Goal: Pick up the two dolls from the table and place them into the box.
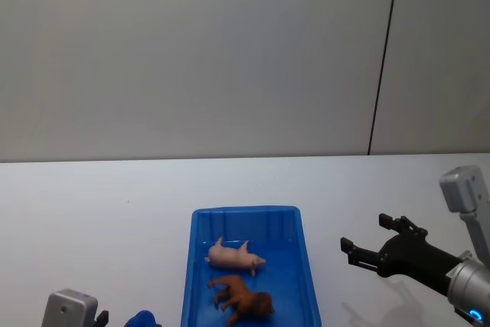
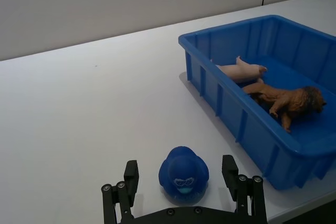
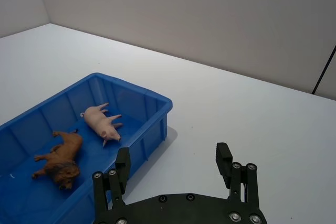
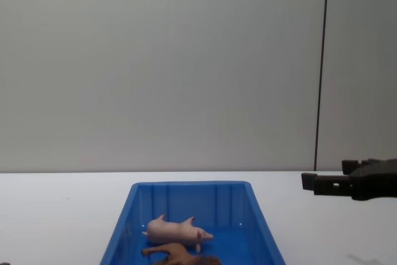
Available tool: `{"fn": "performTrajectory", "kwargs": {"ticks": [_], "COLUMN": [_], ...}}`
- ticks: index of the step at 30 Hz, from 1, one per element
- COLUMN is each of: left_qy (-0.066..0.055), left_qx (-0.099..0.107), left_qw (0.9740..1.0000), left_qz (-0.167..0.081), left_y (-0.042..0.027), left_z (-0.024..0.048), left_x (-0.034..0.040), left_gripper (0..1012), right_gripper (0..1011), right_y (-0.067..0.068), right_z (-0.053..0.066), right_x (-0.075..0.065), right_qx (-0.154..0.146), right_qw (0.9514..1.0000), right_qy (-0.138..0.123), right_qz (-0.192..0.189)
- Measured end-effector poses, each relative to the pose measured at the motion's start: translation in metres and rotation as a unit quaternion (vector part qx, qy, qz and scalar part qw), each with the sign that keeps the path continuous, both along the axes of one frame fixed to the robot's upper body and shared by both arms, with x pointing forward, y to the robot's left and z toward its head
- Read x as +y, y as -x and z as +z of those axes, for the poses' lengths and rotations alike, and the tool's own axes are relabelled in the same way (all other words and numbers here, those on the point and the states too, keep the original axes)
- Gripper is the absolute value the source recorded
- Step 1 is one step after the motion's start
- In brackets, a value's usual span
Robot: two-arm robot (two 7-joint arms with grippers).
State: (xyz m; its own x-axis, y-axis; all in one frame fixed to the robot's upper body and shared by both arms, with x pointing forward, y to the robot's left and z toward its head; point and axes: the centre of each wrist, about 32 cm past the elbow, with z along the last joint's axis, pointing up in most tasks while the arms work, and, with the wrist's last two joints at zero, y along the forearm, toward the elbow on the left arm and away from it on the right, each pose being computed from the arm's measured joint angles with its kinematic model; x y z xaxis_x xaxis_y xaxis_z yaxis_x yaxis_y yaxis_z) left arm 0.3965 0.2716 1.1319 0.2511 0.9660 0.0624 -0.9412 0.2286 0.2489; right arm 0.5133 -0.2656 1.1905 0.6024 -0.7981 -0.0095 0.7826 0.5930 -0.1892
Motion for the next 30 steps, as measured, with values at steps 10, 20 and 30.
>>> {"fn": "performTrajectory", "kwargs": {"ticks": [10,20,30], "left_qy": [-0.014,-0.030,-0.045], "left_qx": [0.010,0.024,0.028], "left_qw": [0.9998,0.9989,0.9980], "left_qz": [-0.013,-0.026,-0.033], "left_y": [-0.0069,-0.0139,-0.0187], "left_z": [-0.0054,-0.0081,-0.0074], "left_x": [0.0035,0.0059,0.0109], "left_gripper": [1003,788,554], "right_gripper": [1001,1001,1001], "right_y": [0.000,0.000,0.000], "right_z": [0.000,0.000,0.000], "right_x": [0.000,0.000,0.000], "right_qx": [0.000,0.000,0.000], "right_qw": [1.0000,1.0000,1.0000], "right_qy": [0.000,0.000,0.000], "right_qz": [0.000,0.000,0.000]}}
